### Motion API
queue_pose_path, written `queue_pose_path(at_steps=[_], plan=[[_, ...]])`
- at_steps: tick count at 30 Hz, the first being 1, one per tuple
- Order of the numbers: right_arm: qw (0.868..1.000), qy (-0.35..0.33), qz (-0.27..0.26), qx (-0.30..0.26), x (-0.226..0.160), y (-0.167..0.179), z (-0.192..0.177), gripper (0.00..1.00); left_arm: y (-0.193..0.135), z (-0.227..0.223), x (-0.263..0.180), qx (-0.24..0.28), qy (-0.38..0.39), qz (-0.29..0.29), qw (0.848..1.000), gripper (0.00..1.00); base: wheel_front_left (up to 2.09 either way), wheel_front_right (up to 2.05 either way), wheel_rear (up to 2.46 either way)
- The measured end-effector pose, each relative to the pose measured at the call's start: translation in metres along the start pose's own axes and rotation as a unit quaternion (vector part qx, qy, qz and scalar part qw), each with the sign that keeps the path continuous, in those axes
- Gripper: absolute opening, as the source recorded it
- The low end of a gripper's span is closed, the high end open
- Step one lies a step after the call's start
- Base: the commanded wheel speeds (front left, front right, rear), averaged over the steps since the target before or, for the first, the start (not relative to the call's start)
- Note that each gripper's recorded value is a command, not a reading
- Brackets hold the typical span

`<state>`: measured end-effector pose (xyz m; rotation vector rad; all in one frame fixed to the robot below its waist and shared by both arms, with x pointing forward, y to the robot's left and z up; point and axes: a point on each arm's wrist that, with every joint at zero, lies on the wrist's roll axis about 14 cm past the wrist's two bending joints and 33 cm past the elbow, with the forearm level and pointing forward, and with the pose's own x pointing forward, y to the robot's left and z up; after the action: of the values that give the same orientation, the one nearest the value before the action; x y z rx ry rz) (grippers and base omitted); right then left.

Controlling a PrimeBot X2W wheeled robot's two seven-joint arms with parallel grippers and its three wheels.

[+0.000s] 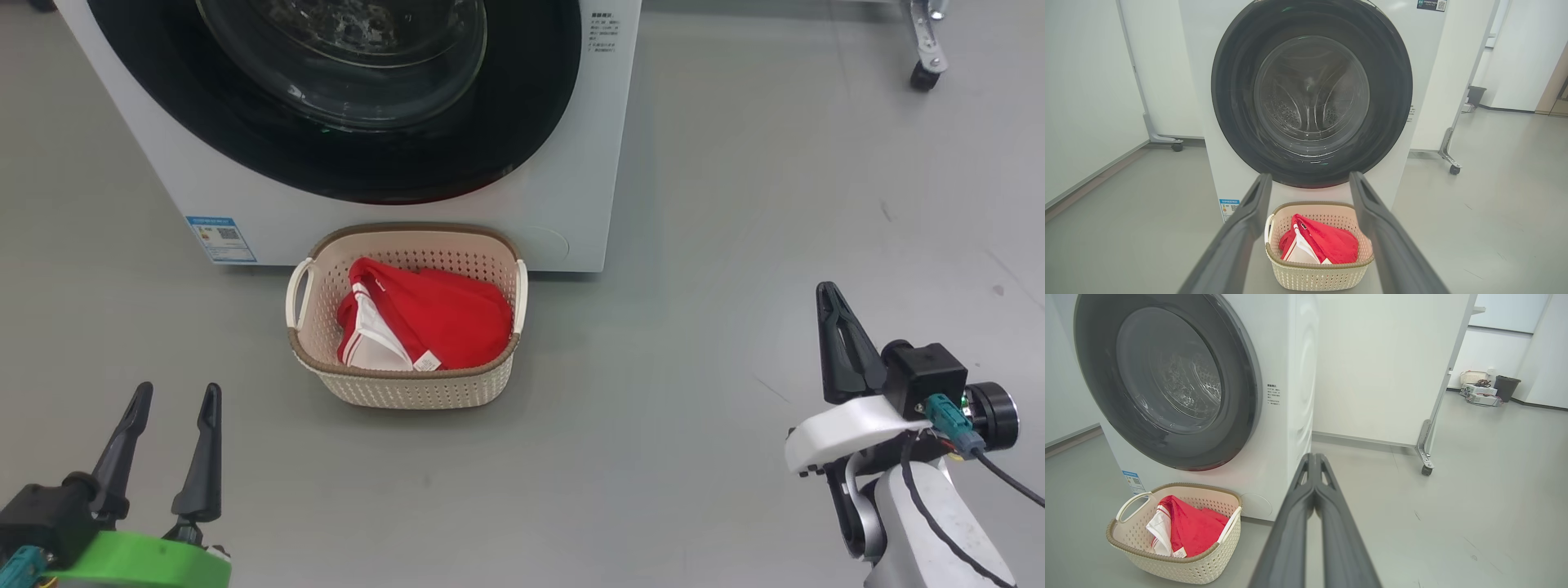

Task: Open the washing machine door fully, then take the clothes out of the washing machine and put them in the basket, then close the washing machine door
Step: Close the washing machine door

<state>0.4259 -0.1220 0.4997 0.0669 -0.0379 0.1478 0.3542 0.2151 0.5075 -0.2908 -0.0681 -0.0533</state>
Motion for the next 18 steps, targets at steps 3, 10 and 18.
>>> queue_pose_path(at_steps=[3,10,18], plan=[[1.000,-0.006,-0.015,-0.001,-0.015,-0.010,0.005,0.00,-0.006,0.002,-0.001,-0.002,-0.003,-0.009,1.000,1.00,0.00,0.00,0.00],[0.999,-0.015,-0.047,0.004,-0.042,-0.028,0.010,0.00,-0.025,0.005,0.000,-0.008,-0.012,-0.035,0.999,1.00,0.00,0.00,0.00],[0.998,-0.018,-0.054,0.005,-0.055,-0.031,0.011,1.00,-0.029,0.004,-0.004,-0.006,-0.012,-0.039,0.999,1.00,0.00,0.00,0.00]])
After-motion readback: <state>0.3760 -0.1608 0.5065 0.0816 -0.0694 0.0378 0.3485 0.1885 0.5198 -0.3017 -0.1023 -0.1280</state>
